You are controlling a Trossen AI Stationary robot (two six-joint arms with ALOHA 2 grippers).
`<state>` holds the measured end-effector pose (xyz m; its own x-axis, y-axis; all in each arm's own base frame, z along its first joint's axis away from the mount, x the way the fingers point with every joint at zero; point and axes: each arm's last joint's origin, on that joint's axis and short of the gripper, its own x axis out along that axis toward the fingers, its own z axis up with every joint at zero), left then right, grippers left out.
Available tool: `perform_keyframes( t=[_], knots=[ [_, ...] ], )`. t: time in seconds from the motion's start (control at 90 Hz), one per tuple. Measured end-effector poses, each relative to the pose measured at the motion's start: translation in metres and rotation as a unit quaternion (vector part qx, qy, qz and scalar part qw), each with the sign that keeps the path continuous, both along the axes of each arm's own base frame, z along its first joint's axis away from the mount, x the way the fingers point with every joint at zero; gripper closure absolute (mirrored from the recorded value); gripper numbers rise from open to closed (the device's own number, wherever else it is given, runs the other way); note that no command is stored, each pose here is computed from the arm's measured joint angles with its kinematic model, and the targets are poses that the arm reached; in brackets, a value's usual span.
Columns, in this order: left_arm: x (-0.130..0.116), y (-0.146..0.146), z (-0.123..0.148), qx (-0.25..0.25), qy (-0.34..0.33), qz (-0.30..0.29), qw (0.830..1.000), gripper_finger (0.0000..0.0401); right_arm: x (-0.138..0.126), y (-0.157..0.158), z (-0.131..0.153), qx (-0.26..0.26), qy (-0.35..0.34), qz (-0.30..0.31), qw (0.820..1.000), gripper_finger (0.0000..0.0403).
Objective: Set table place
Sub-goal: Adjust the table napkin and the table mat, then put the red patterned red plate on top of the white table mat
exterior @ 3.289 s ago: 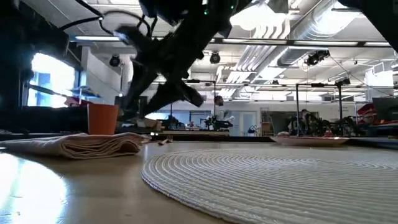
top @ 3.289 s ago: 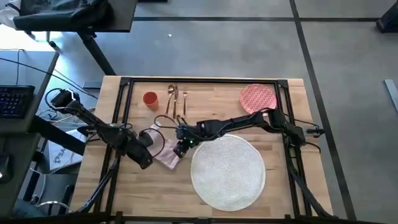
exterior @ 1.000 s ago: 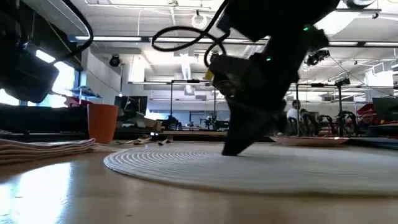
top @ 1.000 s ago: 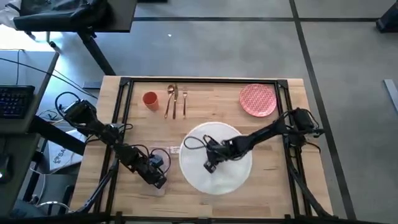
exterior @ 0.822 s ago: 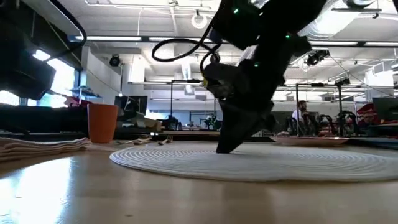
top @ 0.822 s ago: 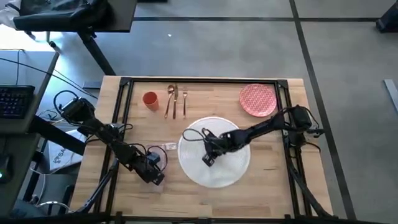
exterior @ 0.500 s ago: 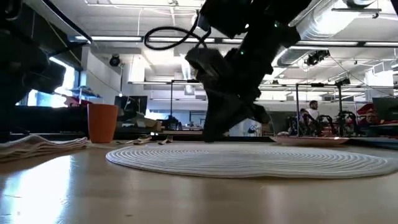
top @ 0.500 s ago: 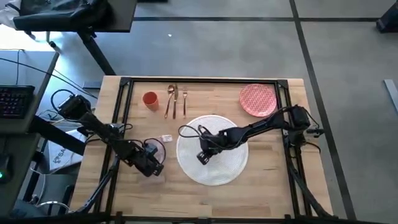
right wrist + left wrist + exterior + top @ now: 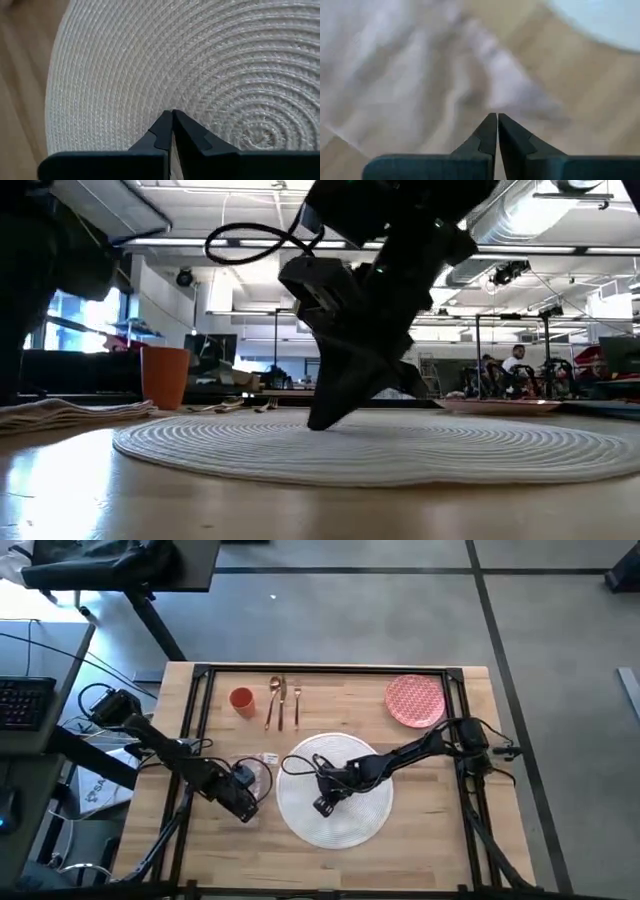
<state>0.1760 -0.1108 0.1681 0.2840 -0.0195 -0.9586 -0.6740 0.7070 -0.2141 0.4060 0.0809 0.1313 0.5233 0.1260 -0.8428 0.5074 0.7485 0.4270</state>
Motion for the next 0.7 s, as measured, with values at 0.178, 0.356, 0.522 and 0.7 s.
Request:
perform_keyframes(
  t=[0.178, 0.356, 0.522, 0.7],
  knots=[
    [-0.003, 0.003, 0.031, 0.008, -0.048, 0.001, 0.999, 0.0401, 0.020, -0.009, 0.041, -0.010, -0.004, -0.003, 1.000, 0.0403],
    [-0.006, 0.008, 0.046, 0.008, -0.099, 0.012, 0.995, 0.0401, 0.024, -0.031, 0.095, -0.058, 0.055, 0.013, 0.997, 0.0402],
    [-0.005, 0.008, 0.047, 0.023, -0.113, 0.007, 0.993, 0.0401, -0.002, -0.074, 0.149, -0.111, 0.125, 0.021, 0.986, 0.0402],
    [-0.004, 0.008, 0.045, 0.019, -0.110, 0.017, 0.994, 0.0401, -0.052, -0.131, 0.182, -0.150, 0.159, -0.019, 0.976, 0.0402]
  ],
)
